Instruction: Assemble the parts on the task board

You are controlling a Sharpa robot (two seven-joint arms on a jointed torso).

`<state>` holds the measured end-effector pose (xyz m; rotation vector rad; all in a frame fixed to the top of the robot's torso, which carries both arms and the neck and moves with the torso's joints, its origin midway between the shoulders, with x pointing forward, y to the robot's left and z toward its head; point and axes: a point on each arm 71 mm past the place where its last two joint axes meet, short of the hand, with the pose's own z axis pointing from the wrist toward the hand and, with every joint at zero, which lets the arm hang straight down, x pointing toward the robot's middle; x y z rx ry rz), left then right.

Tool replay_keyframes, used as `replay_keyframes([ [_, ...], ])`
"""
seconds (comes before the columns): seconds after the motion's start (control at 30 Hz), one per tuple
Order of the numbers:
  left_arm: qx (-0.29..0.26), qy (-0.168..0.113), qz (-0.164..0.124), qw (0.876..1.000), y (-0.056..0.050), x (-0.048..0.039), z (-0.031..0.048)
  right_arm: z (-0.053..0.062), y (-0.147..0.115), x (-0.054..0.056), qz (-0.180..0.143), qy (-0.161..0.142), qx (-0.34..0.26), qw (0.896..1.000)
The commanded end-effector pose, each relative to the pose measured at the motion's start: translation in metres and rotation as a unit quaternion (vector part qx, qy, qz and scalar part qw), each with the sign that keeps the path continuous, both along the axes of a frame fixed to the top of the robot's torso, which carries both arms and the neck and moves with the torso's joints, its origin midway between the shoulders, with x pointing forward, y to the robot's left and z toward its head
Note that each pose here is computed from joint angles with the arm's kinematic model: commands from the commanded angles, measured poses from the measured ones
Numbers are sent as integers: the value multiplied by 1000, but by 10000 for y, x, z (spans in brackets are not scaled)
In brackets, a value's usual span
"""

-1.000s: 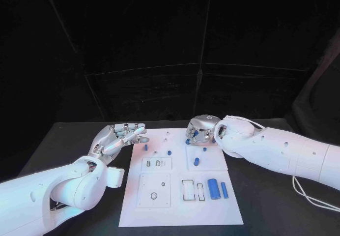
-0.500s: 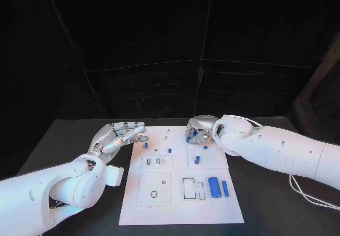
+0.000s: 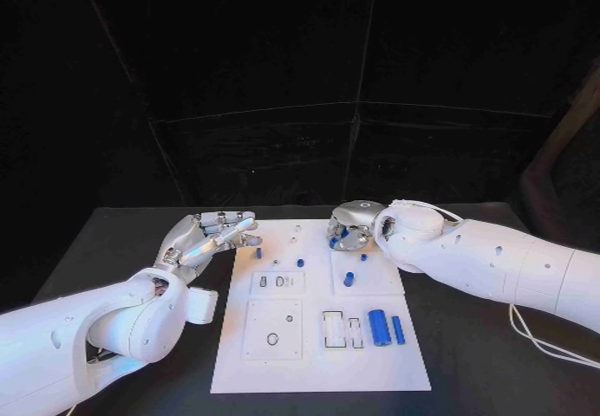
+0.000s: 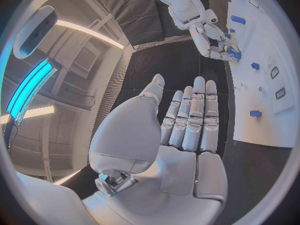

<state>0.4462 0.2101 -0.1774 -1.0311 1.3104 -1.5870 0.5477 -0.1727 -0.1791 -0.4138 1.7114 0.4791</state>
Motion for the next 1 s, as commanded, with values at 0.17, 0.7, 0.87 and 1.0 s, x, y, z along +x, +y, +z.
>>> replay_keyframes([
  [0.17, -1, -4, -7, 1000, -6, 4, 24, 41, 17, 4, 4, -18, 10, 1000],
  [0.7, 0, -4, -7, 1000, 4, 16, 34, 239, 183, 50, -12, -87, 105, 991],
  [0.87, 0, -3, -8, 1000, -1, 14, 38, 226, 311, 103, -12, -86, 106, 991],
  [1.0, 0, -4, -8, 1000, -2, 16, 53, 221, 404, 148, -12, -87, 104, 991],
])
